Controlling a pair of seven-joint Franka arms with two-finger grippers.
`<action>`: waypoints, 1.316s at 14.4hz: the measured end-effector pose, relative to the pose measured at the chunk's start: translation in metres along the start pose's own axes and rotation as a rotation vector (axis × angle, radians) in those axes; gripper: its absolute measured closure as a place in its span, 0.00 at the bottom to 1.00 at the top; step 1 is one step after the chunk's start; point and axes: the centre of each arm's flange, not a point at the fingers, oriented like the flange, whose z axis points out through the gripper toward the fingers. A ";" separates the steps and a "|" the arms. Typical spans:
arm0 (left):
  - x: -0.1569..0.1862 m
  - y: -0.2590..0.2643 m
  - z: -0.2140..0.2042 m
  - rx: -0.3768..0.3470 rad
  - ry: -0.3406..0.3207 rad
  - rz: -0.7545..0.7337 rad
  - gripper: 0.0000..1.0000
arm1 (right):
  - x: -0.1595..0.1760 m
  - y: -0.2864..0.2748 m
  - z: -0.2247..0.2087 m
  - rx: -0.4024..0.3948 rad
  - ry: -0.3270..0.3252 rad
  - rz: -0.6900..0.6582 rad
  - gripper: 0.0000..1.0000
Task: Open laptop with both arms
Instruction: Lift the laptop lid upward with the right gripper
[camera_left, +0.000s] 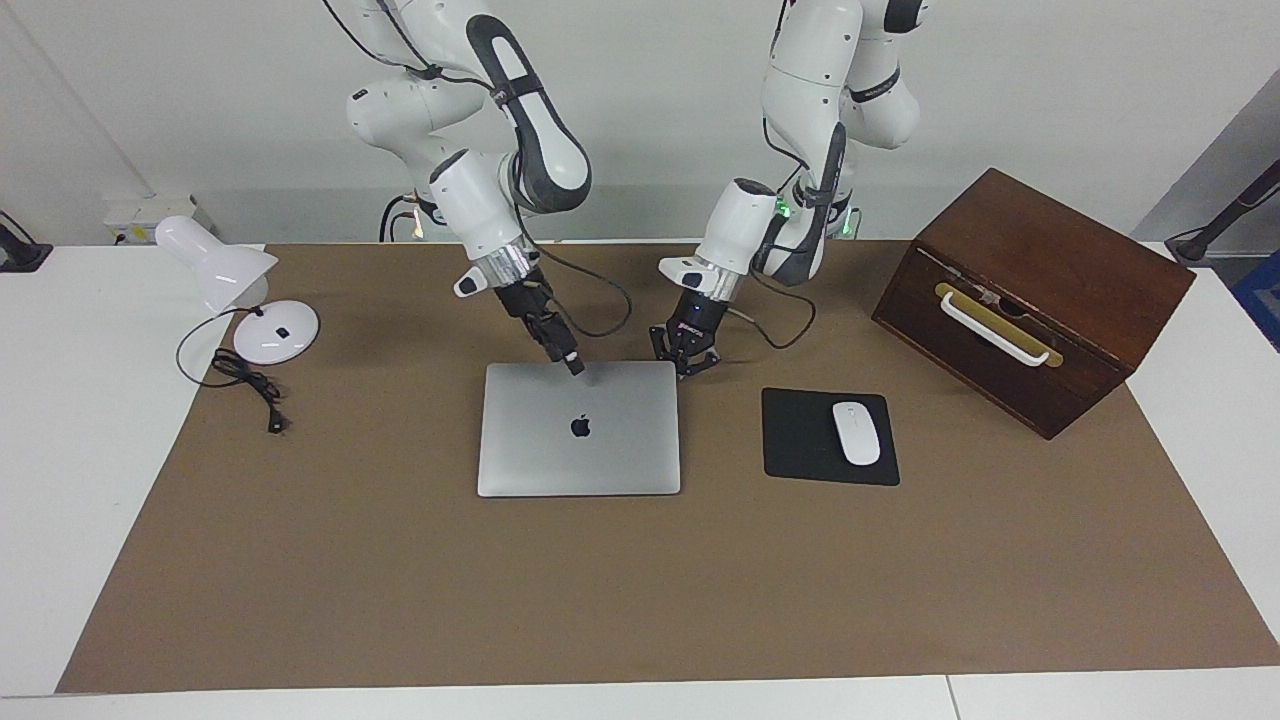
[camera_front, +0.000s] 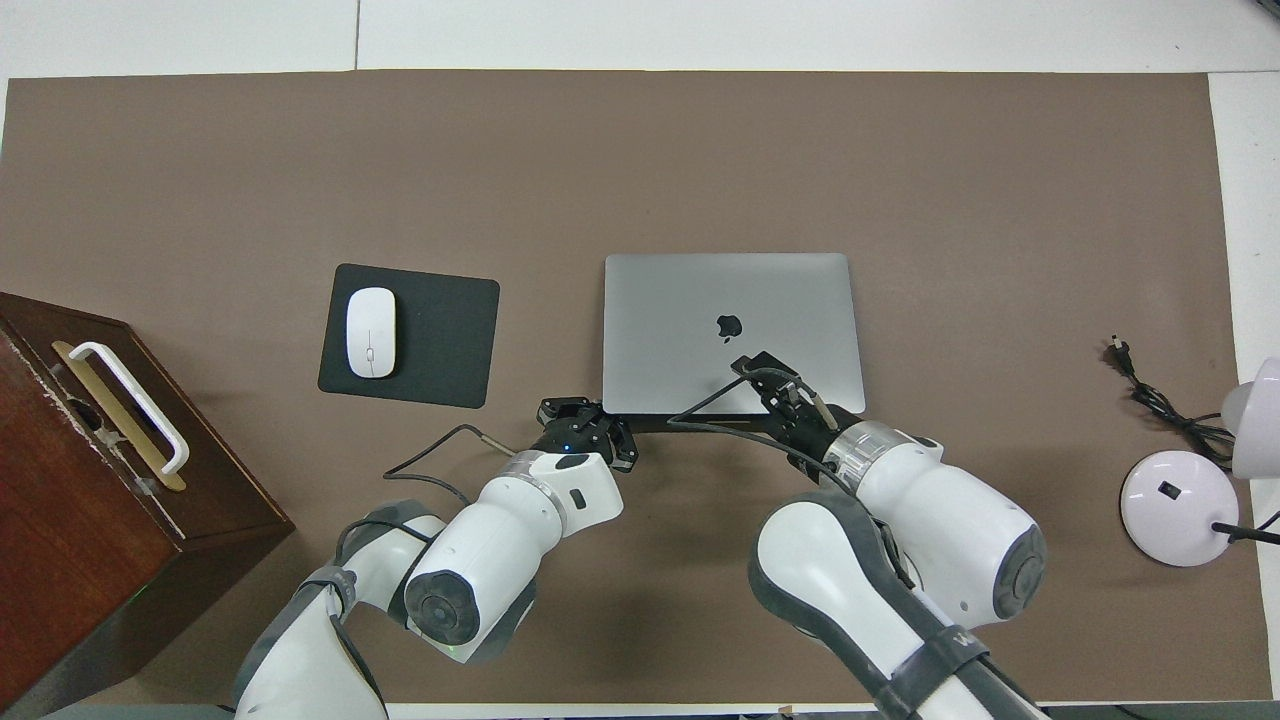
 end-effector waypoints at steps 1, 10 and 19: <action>0.000 0.000 0.000 0.000 0.000 0.000 0.99 | 0.000 -0.001 0.001 0.001 0.000 0.000 0.00; 0.000 0.000 0.000 0.000 0.001 0.001 0.99 | 0.002 -0.022 0.007 0.030 0.000 0.001 0.00; 0.000 0.000 0.000 0.000 0.002 0.001 0.99 | 0.004 -0.039 0.019 0.045 0.000 0.004 0.00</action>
